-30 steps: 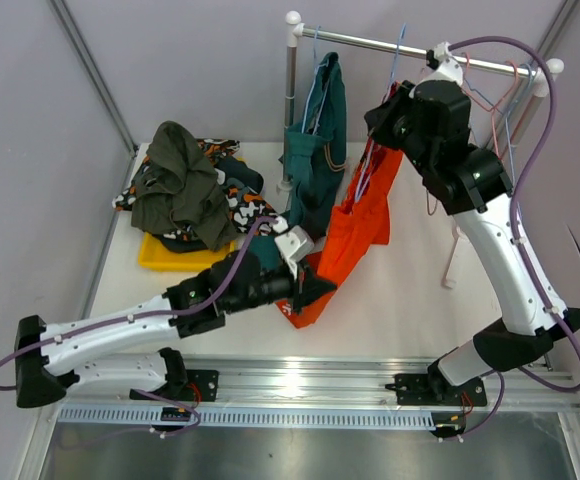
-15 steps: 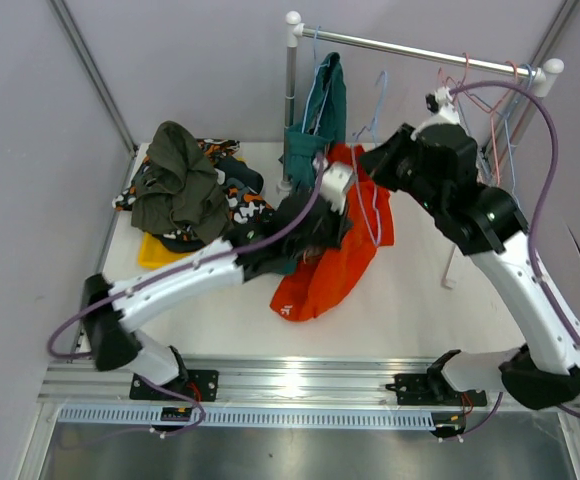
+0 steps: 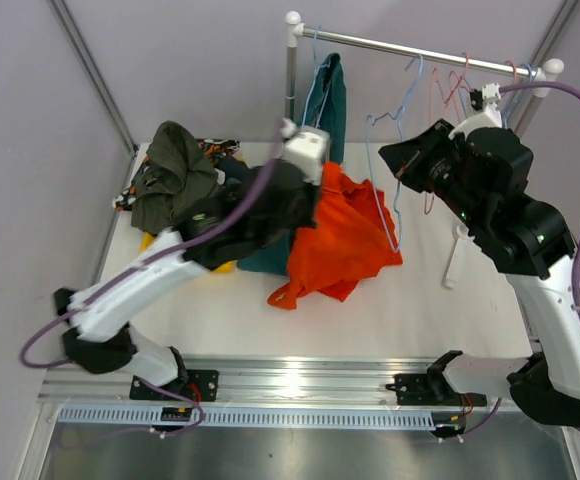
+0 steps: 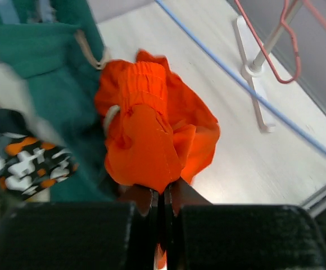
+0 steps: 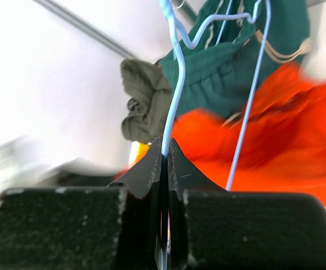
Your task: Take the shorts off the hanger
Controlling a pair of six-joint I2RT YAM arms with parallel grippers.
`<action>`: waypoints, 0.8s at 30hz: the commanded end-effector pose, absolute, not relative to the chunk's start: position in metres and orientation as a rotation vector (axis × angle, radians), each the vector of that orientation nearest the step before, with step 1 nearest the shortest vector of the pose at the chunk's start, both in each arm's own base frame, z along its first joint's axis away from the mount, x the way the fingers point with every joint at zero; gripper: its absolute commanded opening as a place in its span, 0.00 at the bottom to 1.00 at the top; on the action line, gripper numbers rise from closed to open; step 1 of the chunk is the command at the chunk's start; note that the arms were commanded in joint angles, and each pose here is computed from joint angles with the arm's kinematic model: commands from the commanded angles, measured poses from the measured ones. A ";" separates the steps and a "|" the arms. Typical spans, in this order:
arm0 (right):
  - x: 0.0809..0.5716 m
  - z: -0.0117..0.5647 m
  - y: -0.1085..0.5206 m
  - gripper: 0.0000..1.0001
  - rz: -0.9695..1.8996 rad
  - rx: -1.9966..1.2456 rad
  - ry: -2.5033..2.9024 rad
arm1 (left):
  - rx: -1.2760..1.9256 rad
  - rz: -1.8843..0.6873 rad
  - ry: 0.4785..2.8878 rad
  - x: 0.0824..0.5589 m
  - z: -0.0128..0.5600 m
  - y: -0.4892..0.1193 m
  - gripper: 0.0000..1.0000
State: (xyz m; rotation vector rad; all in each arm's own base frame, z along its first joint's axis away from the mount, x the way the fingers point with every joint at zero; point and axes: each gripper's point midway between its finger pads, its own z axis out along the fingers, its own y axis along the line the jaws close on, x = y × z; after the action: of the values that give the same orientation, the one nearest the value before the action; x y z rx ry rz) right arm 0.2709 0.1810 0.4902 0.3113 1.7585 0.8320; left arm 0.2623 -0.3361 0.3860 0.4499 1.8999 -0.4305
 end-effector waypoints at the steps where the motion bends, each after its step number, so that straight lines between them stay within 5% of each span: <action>1: 0.288 0.502 0.172 0.00 0.759 0.313 1.727 | 0.209 -0.377 1.722 0.239 0.479 -0.218 0.00; 9: 0.320 0.509 0.177 0.00 0.738 0.294 1.715 | -0.043 -0.076 1.532 0.258 0.554 -0.079 0.00; 16: 0.337 0.484 0.176 0.00 0.692 0.291 1.762 | -0.076 -0.058 1.492 0.342 0.589 -0.062 0.00; 24: 0.350 0.453 0.161 0.00 0.640 0.299 1.813 | -0.107 -0.082 1.563 0.452 0.544 -0.050 0.00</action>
State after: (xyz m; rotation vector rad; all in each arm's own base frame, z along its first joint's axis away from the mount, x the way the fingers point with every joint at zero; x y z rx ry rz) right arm 0.3523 0.1653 0.4361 0.3318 1.8766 0.6174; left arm 0.4387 -0.0368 0.5272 -0.1451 1.6337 0.0366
